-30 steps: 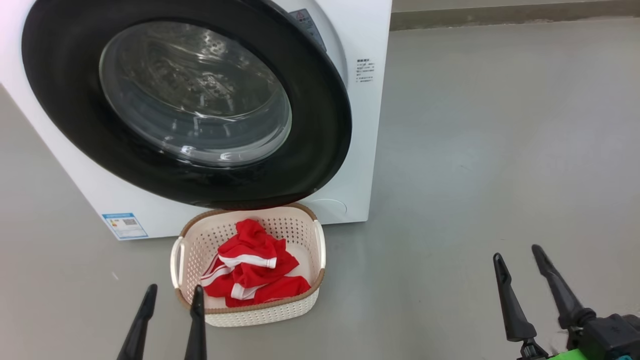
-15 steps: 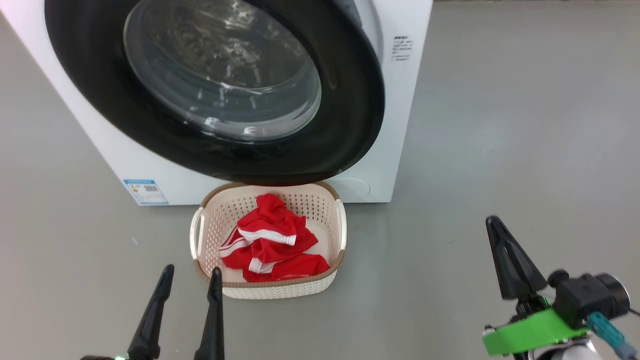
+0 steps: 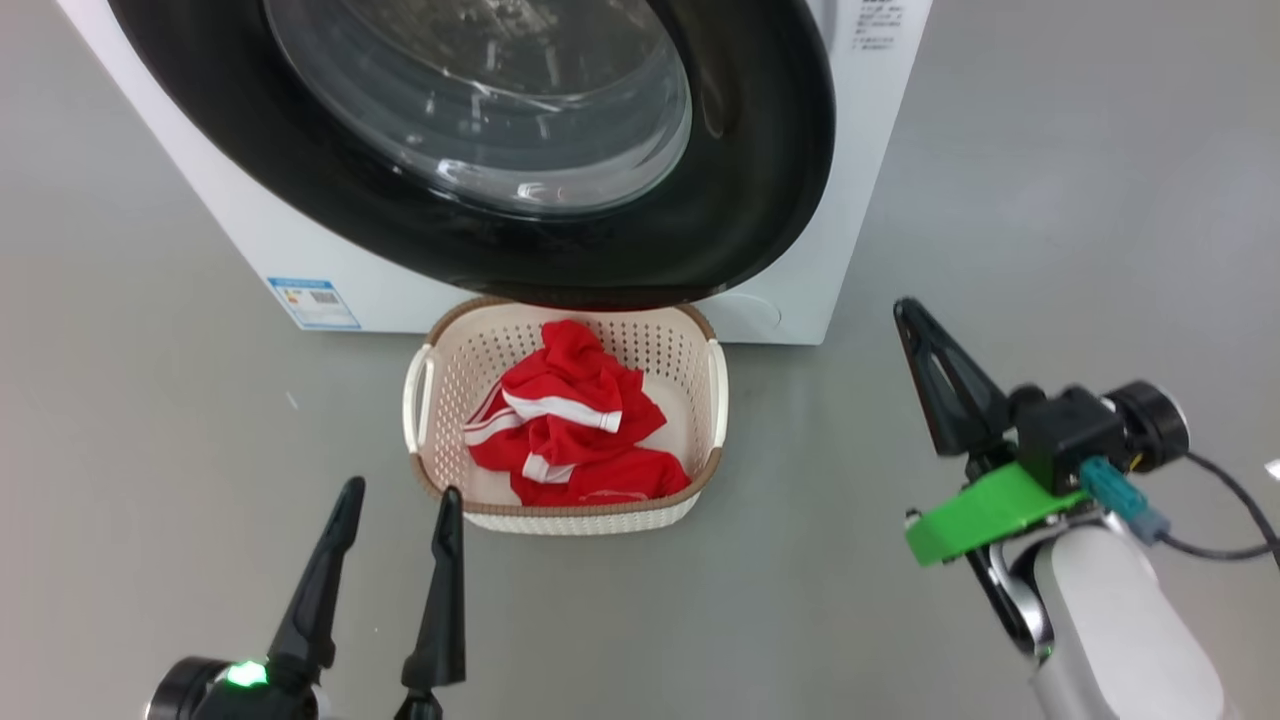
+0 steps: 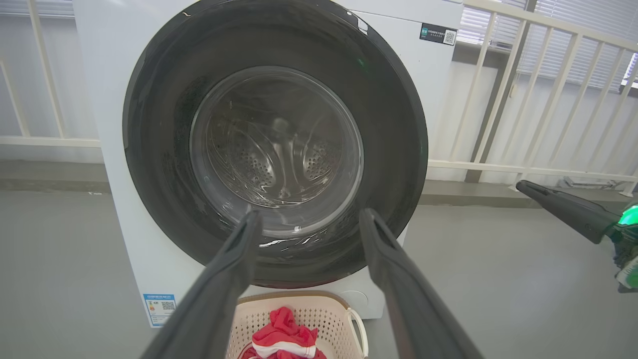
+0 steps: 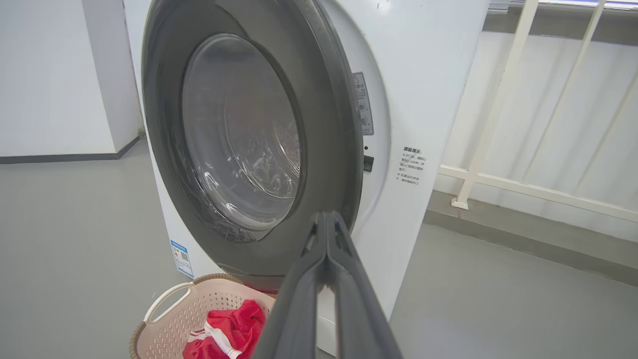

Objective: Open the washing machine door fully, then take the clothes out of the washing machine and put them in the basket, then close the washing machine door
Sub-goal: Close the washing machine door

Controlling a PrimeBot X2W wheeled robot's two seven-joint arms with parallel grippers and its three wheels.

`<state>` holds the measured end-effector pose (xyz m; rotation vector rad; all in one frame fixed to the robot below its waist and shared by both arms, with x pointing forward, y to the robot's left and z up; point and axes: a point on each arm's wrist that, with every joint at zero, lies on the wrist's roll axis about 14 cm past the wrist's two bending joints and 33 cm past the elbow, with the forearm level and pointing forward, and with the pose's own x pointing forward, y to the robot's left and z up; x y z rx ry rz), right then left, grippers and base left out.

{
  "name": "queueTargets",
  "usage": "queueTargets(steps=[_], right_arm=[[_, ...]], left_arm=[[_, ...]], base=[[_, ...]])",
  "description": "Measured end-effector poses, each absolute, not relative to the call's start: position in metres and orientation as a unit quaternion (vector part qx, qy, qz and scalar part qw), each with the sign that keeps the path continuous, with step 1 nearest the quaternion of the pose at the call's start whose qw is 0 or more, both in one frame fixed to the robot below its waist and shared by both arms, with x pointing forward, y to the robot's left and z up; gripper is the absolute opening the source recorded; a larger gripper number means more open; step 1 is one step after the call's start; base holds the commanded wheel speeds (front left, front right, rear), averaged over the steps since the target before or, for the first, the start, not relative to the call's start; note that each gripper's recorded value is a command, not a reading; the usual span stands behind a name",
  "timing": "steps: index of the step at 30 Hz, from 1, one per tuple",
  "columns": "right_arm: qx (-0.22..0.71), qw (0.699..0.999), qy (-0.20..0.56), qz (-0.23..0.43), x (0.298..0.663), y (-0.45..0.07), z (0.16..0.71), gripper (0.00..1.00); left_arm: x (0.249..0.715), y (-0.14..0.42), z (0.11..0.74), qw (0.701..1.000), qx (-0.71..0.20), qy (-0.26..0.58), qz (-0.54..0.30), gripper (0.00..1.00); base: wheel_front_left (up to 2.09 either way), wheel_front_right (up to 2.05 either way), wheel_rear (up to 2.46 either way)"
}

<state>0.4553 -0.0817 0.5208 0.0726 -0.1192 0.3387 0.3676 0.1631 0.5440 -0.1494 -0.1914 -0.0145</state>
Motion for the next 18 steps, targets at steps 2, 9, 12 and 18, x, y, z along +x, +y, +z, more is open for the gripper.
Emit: queueTargets(steps=[2, 9, 12, 18], right_arm=[[0.031, 0.983, -0.056, 0.175, 0.466, -0.077, 0.519, 0.0], [0.024, 0.979, -0.05, 0.195, 0.501, -0.059, 0.515, 0.0], [0.019, 0.977, -0.051, 0.207, 0.516, -0.051, 0.516, 0.0], [-0.004, 0.973, -0.051, 0.227, 0.548, -0.042, 0.516, 0.0]], left_arm=[[0.372, 0.165, 0.544, 0.993, -0.074, -0.096, -0.005, 1.0], [0.386, 0.17, 0.538, 0.993, -0.071, -0.091, 0.0, 1.0], [0.392, 0.171, 0.536, 0.994, -0.07, -0.089, 0.001, 1.0], [0.405, 0.171, 0.532, 0.994, -0.067, -0.087, -0.002, 1.0]], base=[[0.0, 0.0, 0.0], [0.0, 0.0, 0.0], [0.0, 0.0, 0.0], [0.0, 0.0, 0.0]])
